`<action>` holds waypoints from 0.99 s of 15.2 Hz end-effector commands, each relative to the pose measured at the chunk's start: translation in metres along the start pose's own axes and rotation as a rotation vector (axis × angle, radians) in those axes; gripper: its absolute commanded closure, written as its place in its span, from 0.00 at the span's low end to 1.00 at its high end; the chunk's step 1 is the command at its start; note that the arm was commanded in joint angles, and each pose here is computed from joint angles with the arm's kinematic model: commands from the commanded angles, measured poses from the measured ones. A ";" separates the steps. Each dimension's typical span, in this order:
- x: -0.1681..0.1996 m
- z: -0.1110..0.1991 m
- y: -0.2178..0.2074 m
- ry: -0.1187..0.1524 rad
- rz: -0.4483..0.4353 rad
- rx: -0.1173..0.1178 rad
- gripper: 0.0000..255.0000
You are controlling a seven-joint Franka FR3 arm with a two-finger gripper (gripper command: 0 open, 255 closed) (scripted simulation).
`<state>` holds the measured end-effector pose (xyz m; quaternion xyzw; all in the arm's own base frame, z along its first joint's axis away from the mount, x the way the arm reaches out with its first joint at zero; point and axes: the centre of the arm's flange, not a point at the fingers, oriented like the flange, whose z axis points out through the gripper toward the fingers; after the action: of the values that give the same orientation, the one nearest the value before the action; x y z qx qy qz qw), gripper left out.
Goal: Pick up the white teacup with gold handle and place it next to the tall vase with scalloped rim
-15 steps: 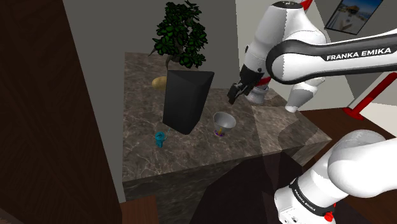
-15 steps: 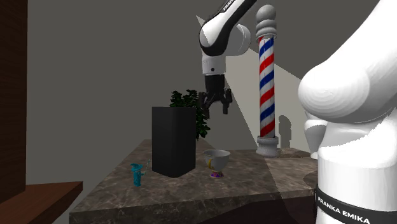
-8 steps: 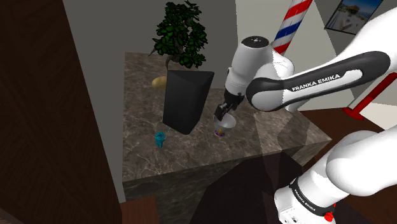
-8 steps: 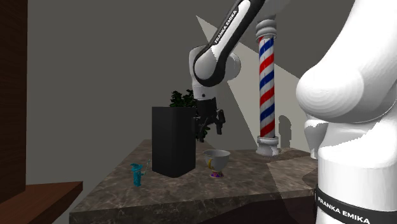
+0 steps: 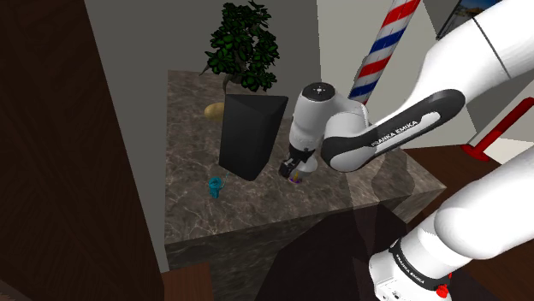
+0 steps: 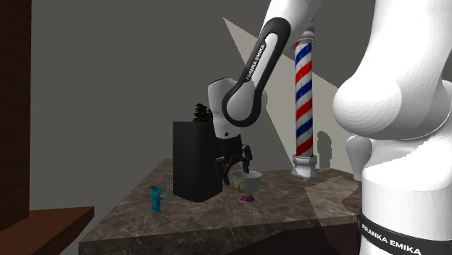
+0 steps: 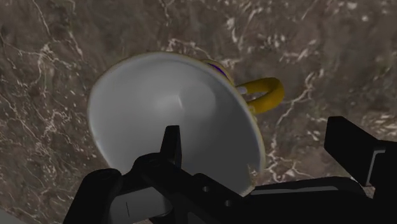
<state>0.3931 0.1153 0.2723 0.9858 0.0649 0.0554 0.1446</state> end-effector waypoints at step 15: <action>0.000 0.025 0.000 0.001 -0.001 0.000 1.00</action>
<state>0.3961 0.1092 0.2494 0.9857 0.0657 0.0567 0.1445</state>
